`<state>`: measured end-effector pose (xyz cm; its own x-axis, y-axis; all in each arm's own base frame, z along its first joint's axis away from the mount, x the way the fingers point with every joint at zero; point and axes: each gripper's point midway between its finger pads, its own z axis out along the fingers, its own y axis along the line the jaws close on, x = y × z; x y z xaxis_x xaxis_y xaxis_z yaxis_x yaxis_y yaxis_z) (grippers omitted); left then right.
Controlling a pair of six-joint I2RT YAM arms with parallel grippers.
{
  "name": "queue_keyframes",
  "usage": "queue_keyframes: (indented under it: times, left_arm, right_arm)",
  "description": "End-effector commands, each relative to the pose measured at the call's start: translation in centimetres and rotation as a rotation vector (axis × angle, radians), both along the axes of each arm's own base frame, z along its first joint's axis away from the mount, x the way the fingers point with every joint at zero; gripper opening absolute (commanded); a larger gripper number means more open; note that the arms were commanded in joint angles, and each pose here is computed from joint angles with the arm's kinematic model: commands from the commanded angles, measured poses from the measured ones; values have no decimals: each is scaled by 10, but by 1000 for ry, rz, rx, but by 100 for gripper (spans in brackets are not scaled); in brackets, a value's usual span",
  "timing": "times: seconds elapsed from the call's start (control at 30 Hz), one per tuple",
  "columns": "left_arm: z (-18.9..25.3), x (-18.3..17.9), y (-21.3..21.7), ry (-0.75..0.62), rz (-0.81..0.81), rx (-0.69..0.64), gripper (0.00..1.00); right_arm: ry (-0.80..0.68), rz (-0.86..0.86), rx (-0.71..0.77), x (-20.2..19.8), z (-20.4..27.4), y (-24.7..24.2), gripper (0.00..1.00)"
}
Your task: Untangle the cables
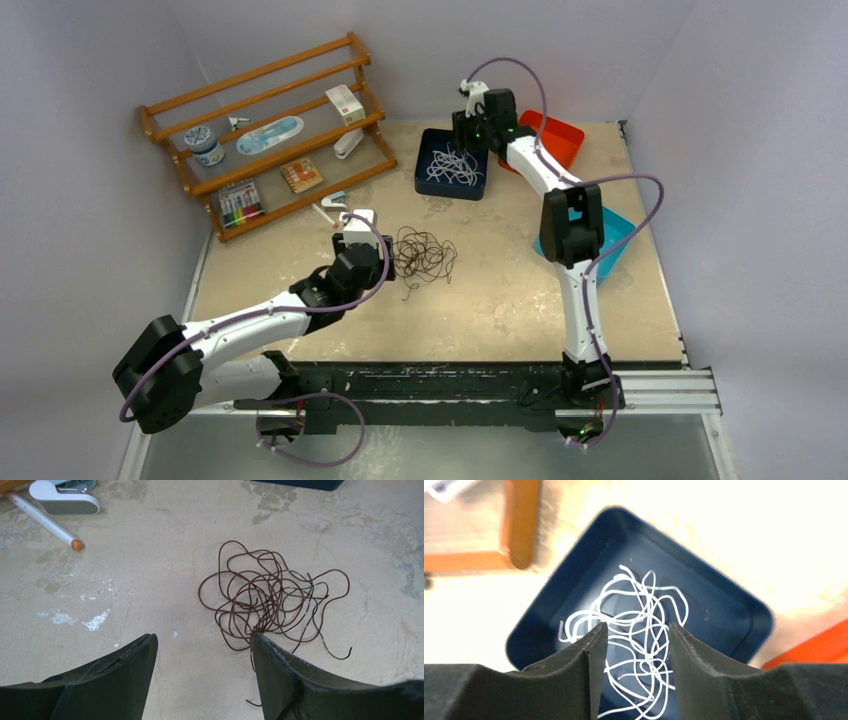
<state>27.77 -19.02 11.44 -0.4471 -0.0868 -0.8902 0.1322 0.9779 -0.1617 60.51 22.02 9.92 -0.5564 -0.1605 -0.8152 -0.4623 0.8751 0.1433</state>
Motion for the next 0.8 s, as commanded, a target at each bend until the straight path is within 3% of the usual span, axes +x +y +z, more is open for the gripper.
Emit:
queue_keyframes:
  times: [0.0,0.2,0.43,0.63,0.77]
  left_arm:
    - [30,13,-5,-58,48,-57,70]
    - [33,16,-7,-57,44,-45,73]
    - [35,19,-13,-49,31,-50,73]
    - [32,30,-27,-14,11,-58,71]
    - [21,41,-35,14,8,-59,70]
  right_arm:
    - [-189,-21,34,0,102,-3,53]
    - [-211,-41,58,-18,127,-10,63]
    - [-256,-79,100,-59,163,-24,65]
    - [-207,-87,163,-126,163,-36,64]
    - [-107,9,205,-183,131,-30,61]
